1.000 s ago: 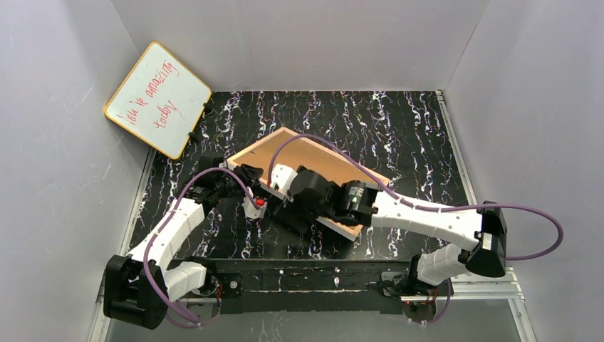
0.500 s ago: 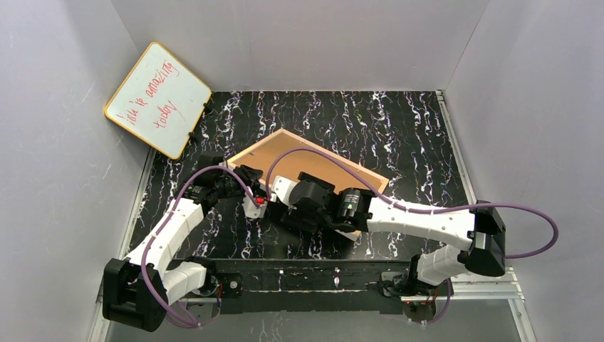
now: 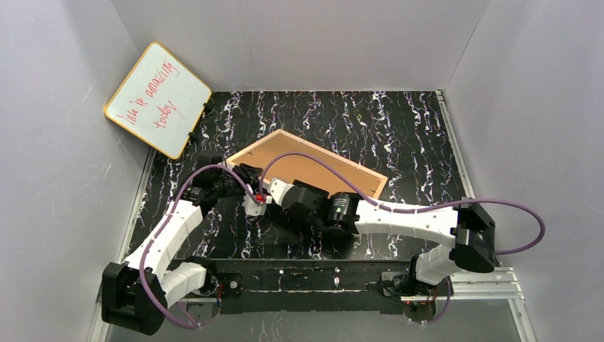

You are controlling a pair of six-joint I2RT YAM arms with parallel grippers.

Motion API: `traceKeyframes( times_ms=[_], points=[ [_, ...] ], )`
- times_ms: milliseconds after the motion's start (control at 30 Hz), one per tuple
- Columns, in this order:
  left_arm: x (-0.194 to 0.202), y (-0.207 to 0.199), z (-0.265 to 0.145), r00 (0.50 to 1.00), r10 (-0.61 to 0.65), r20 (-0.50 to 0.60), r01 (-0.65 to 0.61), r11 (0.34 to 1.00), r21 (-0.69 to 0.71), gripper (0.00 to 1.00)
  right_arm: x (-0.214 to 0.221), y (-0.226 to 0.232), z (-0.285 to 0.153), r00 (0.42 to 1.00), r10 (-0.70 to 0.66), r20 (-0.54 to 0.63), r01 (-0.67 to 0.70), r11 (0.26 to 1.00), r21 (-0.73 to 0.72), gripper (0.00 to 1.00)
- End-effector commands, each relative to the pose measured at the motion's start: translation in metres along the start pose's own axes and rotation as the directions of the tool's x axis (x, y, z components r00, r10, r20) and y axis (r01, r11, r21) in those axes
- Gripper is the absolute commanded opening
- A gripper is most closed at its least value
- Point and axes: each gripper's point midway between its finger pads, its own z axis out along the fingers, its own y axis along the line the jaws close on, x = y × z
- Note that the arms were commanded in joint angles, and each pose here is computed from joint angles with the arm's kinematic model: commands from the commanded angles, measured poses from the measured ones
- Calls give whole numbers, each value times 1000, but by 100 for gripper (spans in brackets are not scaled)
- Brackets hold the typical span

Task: Put the photo into the frame

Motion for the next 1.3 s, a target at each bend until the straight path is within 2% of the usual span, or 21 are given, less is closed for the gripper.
traceKeyframes(
  times_ms=[0, 100, 133, 167, 233, 267, 400, 467, 567, 667, 767, 867, 1000, 1033, 1067, 1167, 1267],
  points=[
    [-11, 39, -15, 998, 64, 9, -63, 993, -105, 25, -11, -10, -2, 999, 10, 36, -12, 998, 60, 49],
    [-13, 42, -16, 998, 69, 12, -67, 991, -119, 25, -12, -13, -2, 999, 0, 46, -4, 997, 71, 33],
    [-13, 43, -16, 997, 71, 14, -68, 990, -121, 29, -12, -15, -3, 999, -2, 42, -2, 997, 80, 29],
    [-13, 43, -16, 997, 74, 13, -72, 990, -121, 40, -13, -17, -3, 999, 0, 39, -4, 996, 91, 26],
    [-15, 46, -18, 995, 95, 13, -92, 986, -137, 89, -19, -24, -7, 999, 23, 46, -28, 993, 112, 22],
    [-15, 47, -19, 994, 106, 9, -103, 983, -149, 97, -23, -26, -9, 998, 37, 56, -43, 992, 116, 22],
    [-18, 70, -32, 992, 127, -28, -130, 962, -239, 98, -44, -40, -20, 988, 109, 109, -124, 982, 143, 22],
    [-18, 83, -43, 995, 87, -49, -97, 956, -277, 98, -54, -47, -24, 981, 142, 131, -161, 976, 148, 21],
    [-12, 122, -68, 994, -78, -74, 38, 900, -435, 98, -78, -67, -34, 960, 221, 174, -245, 960, 134, 19],
    [2, 151, -96, 958, -283, -51, 211, 813, -543, 98, -96, -93, -37, 919, 341, 199, -362, 929, 77, 18],
    [14, 157, -115, 895, -447, -1, 373, 748, -549, 98, -112, -123, -39, 863, 453, 224, -466, 885, 4, 16],
    [22, 153, -114, 779, -627, 20, 556, 675, -486, 98, -124, -156, -42, 785, 568, 247, -574, 817, -54, 14],
    [45, 158, -113, 511, -859, 31, 763, 437, -476, 98, -128, -190, -36, 654, 721, 227, -714, 688, -130, 13],
    [47, 156, -113, 446, -894, 37, 797, 378, -472, 98, -128, -197, -35, 618, 757, 213, -743, 650, -159, 13],
    [50, 154, -112, 405, -913, 40, 817, 342, -465, 98, -125, -205, -32, 578, 792, 198, -772, 609, -180, 13],
    [55, 146, -107, 311, -949, 53, 855, 255, -452, 98, -118, -231, -28, 443, 885, 141, -845, 465, -263, 13],
    [52, 129, -96, 240, -970, 47, 893, 201, -401, 98, -110, -266, -31, 317, 942, 107, -885, 335, -323, 13]
  ],
)
